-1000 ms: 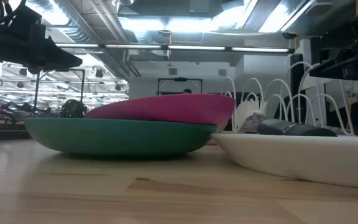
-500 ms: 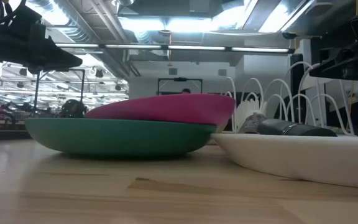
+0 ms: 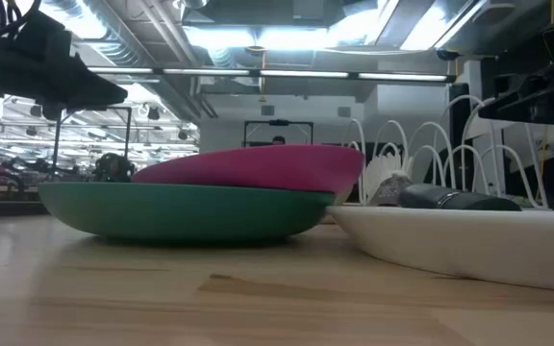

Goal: Sort dishes
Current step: Put the pink plate in the white dish rack

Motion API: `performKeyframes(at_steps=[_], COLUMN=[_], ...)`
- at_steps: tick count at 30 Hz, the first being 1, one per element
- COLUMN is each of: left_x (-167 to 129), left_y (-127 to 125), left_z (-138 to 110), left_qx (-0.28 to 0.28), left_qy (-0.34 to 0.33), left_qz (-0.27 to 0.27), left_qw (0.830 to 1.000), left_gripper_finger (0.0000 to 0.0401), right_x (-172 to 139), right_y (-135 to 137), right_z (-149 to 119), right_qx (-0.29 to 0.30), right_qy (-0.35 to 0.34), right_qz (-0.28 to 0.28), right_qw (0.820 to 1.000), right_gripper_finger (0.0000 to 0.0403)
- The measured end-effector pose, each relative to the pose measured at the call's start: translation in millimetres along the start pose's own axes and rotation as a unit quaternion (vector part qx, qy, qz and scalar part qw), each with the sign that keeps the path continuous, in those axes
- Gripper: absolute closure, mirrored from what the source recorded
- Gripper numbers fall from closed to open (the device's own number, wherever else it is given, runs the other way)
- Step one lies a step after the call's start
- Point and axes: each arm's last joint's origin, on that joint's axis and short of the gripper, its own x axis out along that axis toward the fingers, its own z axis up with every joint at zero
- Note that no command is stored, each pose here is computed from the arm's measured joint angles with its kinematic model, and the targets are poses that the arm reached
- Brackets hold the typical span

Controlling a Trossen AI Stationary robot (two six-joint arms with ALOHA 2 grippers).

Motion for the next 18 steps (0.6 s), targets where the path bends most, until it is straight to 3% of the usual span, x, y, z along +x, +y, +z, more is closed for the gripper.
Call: performKeyframes(at_steps=[12,15,18], left_x=[0.1,0.0,-0.4], left_y=[-0.1,-2.9,-9.8], left_z=[0.0,2.4,8.0], left_qx=[-0.148,-0.203,-0.240], left_qy=[0.000,0.005,0.013], left_qz=[-0.001,-0.045,-0.140], left_qw=[0.989,0.978,0.961], left_gripper_finger=[0.0317,0.0317,0.0317], right_x=[0.0,0.0,0.1], right_y=[-0.1,-0.8,-2.1], right_z=[0.1,0.3,0.6], right_qx=[-0.001,-0.037,-0.062], right_qy=[0.000,0.001,0.004], right_qz=[-0.001,-0.012,-0.033], right_qw=[1.000,0.999,0.998], right_gripper_finger=[0.0271,0.0271,0.0271])
